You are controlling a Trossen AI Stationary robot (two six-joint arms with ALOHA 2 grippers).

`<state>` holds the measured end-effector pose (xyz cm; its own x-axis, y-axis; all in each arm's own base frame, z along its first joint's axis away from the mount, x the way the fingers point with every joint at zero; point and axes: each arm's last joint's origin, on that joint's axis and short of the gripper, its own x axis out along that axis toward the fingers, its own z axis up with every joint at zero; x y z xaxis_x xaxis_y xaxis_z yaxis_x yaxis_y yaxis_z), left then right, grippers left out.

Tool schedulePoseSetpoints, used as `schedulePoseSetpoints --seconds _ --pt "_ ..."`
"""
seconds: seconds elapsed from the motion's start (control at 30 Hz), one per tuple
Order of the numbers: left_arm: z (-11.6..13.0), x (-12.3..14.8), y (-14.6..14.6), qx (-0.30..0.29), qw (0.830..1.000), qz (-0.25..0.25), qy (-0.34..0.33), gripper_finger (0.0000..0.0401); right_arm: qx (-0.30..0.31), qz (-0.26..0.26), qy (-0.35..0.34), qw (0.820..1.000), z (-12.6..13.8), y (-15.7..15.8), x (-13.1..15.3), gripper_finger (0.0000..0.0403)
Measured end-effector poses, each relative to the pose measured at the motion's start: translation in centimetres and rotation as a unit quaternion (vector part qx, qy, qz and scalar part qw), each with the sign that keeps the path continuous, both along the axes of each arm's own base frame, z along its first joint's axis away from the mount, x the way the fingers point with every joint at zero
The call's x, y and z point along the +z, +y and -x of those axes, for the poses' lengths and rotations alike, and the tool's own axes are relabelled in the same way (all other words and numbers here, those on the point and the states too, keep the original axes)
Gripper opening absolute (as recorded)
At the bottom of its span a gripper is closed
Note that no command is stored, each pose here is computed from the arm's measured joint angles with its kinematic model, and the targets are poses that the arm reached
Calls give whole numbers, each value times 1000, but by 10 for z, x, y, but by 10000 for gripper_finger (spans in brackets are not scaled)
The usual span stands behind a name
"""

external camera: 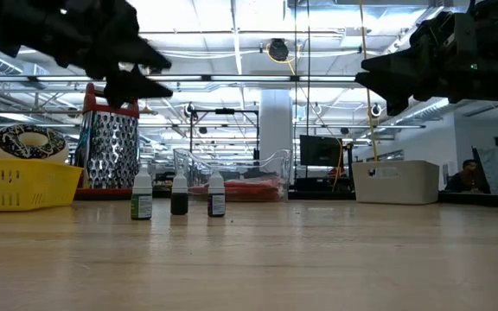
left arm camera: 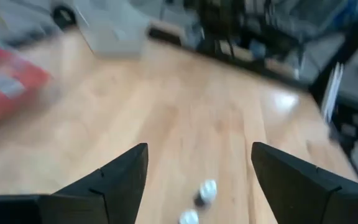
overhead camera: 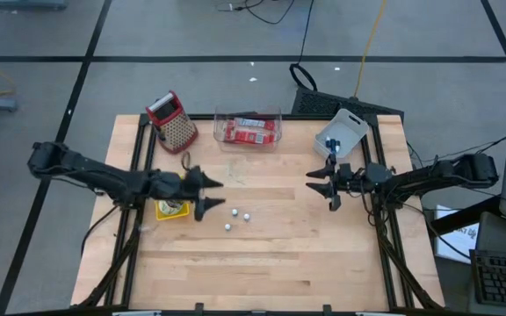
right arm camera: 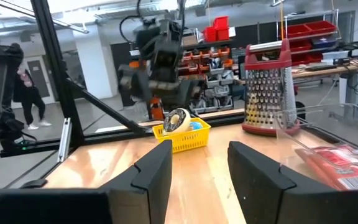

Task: Pick & Place Food Item
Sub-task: Put the top green food coloring bottle into the white bin

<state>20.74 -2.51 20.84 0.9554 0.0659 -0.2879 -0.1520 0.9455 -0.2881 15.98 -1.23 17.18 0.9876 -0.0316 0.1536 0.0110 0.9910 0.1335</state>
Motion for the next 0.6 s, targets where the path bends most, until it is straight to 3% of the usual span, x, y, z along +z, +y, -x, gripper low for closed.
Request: schedulePoseSetpoints --seconds 0.3,0.6 --pt "-21 -42 -33 -76 992 -56 79 267 -2 -1 2 1000 0 0 0 142" --pt "-34 -75 -35 -55 988 -86 119 255 -2 -1 1 1000 -1 0 0 141"
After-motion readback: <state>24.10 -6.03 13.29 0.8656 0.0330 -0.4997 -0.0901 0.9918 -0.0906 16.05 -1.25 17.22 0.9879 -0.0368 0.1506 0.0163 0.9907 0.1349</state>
